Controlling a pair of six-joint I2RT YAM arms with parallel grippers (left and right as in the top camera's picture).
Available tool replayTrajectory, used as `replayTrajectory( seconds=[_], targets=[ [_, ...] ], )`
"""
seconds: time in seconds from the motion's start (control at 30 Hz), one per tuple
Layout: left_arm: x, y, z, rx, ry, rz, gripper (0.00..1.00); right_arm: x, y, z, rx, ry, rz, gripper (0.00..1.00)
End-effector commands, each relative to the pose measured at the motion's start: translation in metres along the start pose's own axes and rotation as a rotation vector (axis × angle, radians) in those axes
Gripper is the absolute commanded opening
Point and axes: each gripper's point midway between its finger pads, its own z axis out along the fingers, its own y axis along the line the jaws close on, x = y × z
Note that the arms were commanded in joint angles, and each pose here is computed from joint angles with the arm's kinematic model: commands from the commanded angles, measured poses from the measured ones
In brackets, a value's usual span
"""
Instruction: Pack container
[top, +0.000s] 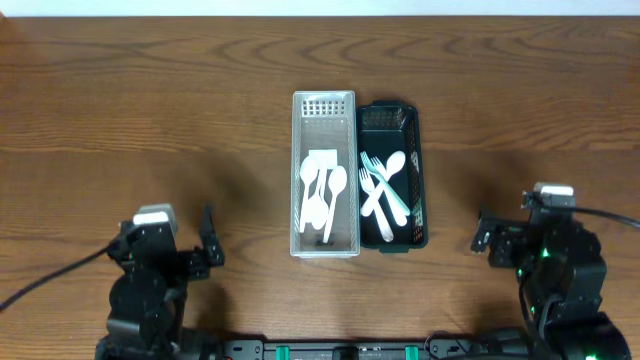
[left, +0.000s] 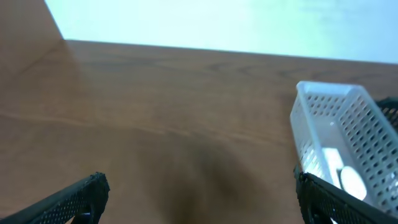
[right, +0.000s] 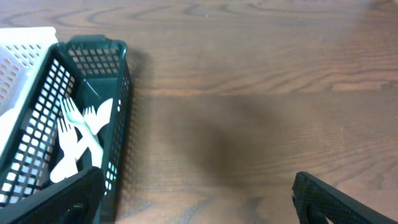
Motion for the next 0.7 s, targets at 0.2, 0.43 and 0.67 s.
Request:
replayTrajectory(
  seconds=[0.2,0.43,0.67],
  targets=[
    [0.025,0.008,-0.001,-0.038,0.092,0.045,0.98,0.031,-0.004,0.0,0.02,0.105,-0.009,0.99],
    [0.04,0.011,-0.003,-0.046,0.152,0.063,0.98,0.048,-0.008,-0.002,0.032,0.173,-0.021,0.99],
    [0.045,0.012,-0.004,-0.048,0.172,0.069,0.98,0.052,-0.008,-0.003,0.035,0.189,-0.024,0.99]
  ],
)
